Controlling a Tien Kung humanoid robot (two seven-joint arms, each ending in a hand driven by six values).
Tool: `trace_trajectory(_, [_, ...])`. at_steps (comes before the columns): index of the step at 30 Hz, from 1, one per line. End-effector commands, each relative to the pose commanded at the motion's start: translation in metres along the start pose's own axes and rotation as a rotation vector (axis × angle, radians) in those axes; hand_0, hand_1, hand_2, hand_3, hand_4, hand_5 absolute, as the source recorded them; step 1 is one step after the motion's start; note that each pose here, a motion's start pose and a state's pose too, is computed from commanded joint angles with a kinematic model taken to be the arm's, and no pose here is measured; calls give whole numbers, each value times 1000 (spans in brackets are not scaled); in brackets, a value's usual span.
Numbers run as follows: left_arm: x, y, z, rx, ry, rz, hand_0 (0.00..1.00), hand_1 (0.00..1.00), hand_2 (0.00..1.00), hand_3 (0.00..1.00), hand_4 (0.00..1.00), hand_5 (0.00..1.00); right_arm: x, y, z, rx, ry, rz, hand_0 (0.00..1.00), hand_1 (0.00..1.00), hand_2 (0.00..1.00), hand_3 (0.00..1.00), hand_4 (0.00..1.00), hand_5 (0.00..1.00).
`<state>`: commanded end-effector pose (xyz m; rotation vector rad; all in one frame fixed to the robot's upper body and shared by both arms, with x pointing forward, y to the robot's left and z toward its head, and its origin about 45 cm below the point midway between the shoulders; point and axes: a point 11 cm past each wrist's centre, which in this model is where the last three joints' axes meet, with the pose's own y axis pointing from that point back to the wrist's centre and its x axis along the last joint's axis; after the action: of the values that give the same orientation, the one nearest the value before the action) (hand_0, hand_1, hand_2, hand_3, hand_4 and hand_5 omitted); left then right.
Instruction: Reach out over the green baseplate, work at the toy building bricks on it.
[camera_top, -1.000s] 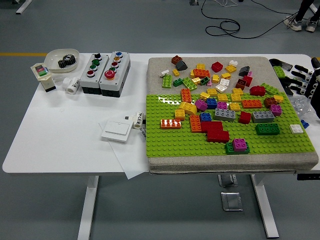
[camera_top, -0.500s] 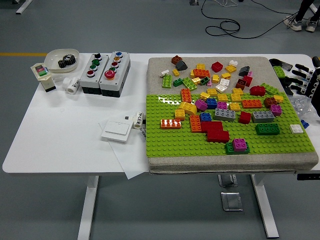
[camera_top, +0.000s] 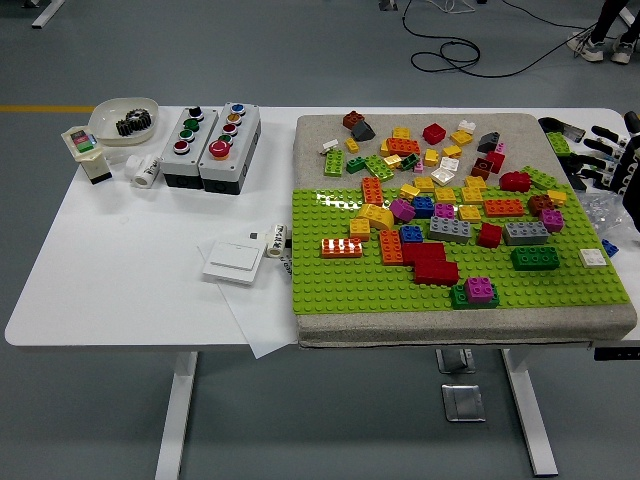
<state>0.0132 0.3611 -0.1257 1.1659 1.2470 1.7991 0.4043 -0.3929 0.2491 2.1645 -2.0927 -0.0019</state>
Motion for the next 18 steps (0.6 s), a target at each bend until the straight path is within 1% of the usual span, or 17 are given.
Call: trace_trajectory(18, [1, 0, -3, 4, -3, 3, 673, 749, 762, 573, 642, 602, -2, 1, 4, -9, 1, -7, 839, 797, 855, 876, 998, 998])
